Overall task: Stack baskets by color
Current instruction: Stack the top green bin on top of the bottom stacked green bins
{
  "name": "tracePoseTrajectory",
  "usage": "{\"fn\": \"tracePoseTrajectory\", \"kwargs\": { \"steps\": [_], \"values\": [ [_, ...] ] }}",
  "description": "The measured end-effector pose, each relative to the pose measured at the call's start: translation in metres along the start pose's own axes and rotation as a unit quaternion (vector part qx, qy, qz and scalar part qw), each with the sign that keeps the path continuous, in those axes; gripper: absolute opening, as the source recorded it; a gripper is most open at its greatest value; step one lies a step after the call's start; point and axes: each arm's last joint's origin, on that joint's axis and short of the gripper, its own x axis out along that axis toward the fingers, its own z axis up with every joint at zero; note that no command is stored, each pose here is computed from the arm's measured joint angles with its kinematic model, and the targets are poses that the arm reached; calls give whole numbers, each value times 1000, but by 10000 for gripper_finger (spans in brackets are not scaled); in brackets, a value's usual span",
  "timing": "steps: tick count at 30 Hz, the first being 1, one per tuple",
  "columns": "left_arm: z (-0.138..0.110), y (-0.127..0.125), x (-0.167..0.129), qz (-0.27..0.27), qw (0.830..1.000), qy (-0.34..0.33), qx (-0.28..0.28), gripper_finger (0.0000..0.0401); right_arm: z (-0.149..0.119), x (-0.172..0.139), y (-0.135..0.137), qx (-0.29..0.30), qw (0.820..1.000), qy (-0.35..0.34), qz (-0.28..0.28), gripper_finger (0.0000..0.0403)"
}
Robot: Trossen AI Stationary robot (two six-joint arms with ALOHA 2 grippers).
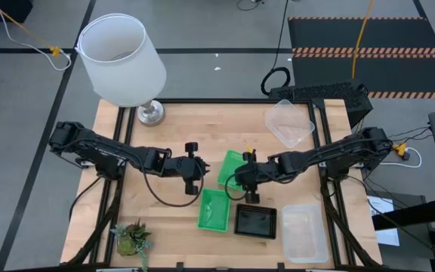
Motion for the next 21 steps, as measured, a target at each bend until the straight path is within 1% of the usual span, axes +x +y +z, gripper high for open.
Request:
{"fn": "tracePoseTrajectory", "kwargs": {
  "steps": [5,10,15,19,21],
  "values": [
    [1,0,0,0,1000,-8,-3,82,-4,3,0,15,1000,2,11,152],
    [3,0,0,0,1000,-14,-8,83,-20,12,-1,10,1000,18,10,190],
    [4,0,0,1,1000,-22,-10,82,-29,18,-4,6,1000,17,25,195],
    [4,0,0,1,1000,-22,-9,82,-31,18,-11,-15,999,28,-3,184],
    [4,0,0,1,1000,-22,-9,81,-33,16,-14,-35,998,42,-4,178]
  ]
}}
